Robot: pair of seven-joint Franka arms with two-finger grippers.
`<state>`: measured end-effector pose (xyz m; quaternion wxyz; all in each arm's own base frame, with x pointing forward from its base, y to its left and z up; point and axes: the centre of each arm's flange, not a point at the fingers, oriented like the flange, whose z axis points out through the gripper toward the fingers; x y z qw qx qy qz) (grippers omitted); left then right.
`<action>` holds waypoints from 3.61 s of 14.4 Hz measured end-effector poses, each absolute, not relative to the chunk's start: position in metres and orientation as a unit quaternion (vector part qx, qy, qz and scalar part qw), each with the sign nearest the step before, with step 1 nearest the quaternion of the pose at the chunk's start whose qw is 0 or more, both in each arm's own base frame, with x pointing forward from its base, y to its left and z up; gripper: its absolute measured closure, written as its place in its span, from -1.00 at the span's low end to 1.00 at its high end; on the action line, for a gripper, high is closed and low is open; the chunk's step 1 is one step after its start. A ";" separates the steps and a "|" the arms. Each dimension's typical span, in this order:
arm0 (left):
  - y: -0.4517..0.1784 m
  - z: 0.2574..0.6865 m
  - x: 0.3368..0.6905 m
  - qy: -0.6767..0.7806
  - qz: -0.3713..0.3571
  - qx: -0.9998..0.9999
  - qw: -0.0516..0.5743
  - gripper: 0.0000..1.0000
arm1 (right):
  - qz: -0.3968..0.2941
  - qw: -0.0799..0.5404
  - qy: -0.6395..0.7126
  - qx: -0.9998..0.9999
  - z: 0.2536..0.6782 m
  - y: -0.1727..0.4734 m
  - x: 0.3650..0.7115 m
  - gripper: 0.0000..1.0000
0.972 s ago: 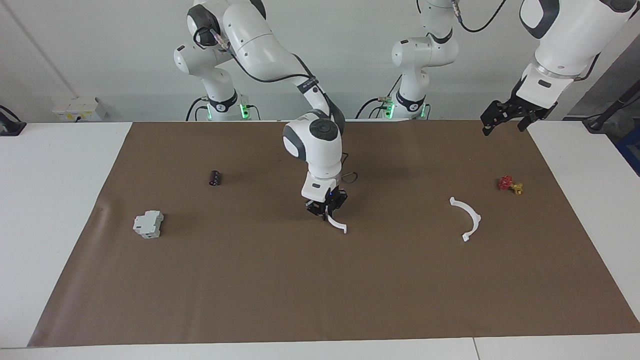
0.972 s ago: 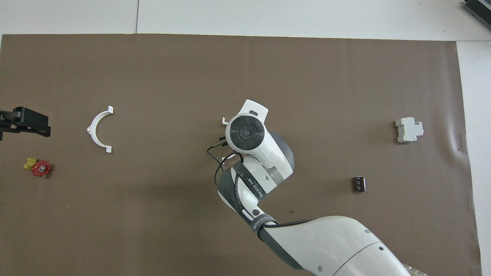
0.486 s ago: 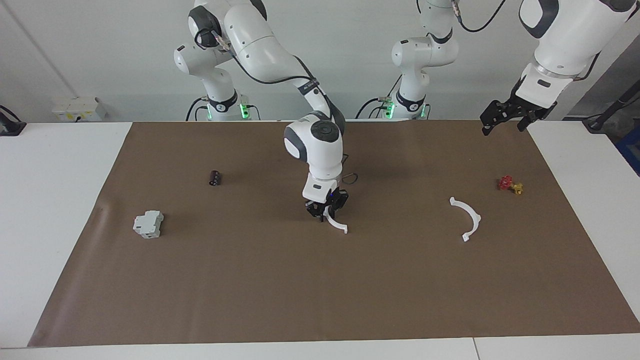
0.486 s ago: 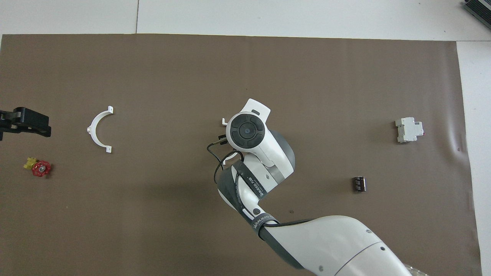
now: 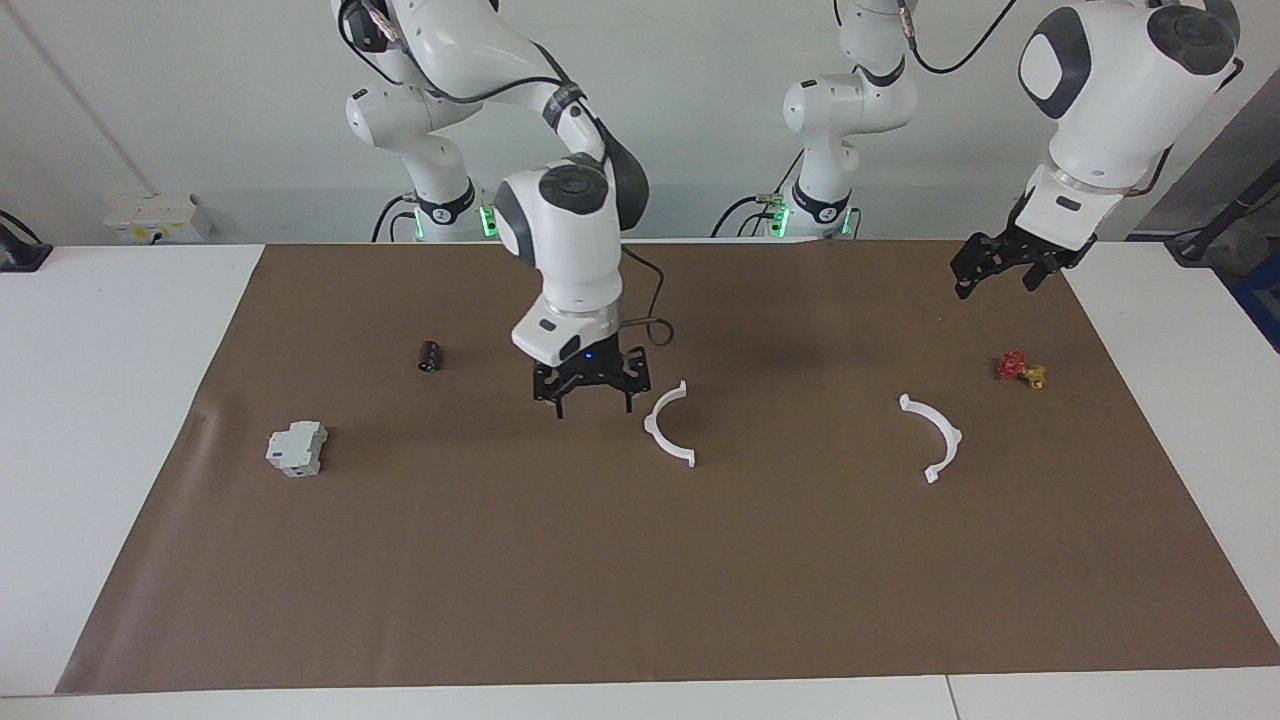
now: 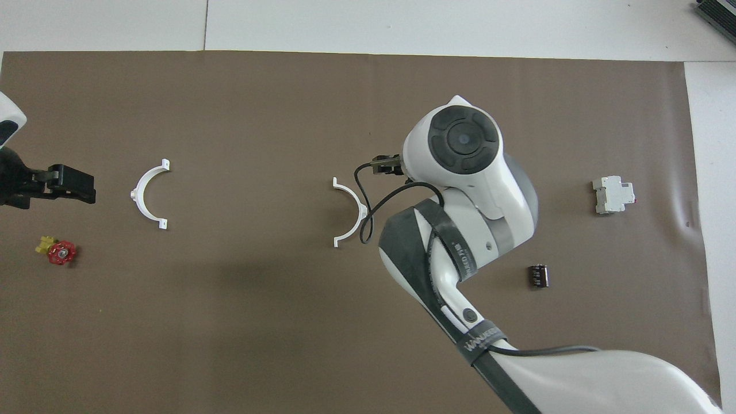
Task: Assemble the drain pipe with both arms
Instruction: 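Withdraw the right gripper while the left gripper reaches the other half-ring, then grasp the other white half-ring with the left gripper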
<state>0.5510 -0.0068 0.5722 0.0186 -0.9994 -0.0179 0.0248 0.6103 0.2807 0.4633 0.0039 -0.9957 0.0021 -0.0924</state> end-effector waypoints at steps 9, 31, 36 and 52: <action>0.013 0.468 0.559 -0.033 -0.048 -0.998 0.014 -1.00 | -0.065 -0.022 0.077 -0.995 0.561 0.065 0.611 -1.00; 0.011 0.330 0.542 -0.165 -0.090 -0.982 -0.002 -0.99 | 0.018 -0.020 0.021 -0.999 0.622 0.012 0.553 -1.00; 0.016 0.314 0.540 -0.172 -0.085 -0.981 -0.001 -0.99 | 0.021 -0.013 0.029 -0.999 0.620 -0.013 0.553 -1.00; 0.018 0.297 0.542 -0.186 -0.097 -0.978 -0.004 0.69 | 0.032 -0.014 0.050 -0.998 0.610 -0.025 0.551 -1.00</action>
